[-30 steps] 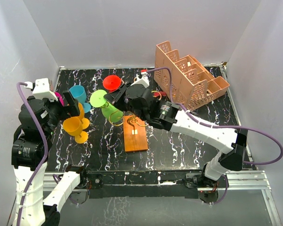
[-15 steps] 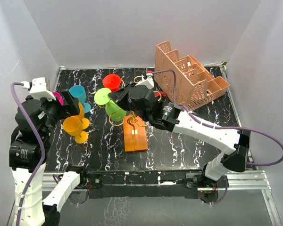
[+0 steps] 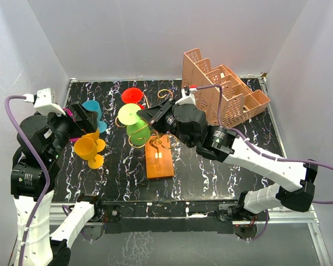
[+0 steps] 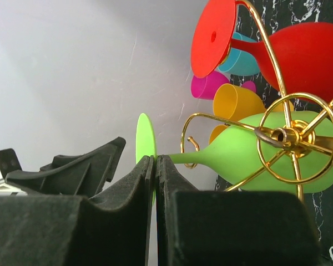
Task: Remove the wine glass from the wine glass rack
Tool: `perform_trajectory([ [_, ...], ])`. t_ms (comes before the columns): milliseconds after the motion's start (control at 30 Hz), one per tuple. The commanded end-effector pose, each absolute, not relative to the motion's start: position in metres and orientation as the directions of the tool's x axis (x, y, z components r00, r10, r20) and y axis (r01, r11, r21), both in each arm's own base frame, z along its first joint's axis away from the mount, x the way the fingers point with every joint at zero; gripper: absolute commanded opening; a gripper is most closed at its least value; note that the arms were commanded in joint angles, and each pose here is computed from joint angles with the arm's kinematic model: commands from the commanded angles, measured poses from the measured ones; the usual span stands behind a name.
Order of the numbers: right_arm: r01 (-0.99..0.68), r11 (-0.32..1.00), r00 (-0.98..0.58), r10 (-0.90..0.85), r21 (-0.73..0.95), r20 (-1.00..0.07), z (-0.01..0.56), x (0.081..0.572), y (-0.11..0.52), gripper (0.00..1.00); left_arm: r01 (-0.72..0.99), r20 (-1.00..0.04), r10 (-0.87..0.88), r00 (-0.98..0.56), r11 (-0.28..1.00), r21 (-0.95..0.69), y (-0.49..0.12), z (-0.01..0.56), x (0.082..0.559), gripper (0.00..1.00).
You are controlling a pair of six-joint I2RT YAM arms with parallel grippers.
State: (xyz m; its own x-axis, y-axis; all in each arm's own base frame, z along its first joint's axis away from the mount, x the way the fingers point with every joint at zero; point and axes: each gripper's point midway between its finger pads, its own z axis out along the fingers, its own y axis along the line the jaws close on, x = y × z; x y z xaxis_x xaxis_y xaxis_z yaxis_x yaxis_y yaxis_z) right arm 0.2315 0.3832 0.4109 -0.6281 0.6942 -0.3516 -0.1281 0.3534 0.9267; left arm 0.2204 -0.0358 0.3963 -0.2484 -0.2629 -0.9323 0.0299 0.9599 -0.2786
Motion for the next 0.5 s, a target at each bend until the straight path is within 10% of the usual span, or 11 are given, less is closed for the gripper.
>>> perform_trajectory([
  [0,-0.18,0.264,-0.64,0.7,0.948,-0.316,0.44,0.219,0.372,0.08,0.094,-0.92,-0.33,-0.214,0.93,-0.356,-0.05,0.419,0.222,0.97],
  [467,-0.358,0.137,-0.784,0.494,0.924,-0.377,0.453,0.177,0.406,0.08,0.089,-0.867,-0.479,-0.14,0.866,-0.493,-0.052,0.435,0.218,0.97],
])
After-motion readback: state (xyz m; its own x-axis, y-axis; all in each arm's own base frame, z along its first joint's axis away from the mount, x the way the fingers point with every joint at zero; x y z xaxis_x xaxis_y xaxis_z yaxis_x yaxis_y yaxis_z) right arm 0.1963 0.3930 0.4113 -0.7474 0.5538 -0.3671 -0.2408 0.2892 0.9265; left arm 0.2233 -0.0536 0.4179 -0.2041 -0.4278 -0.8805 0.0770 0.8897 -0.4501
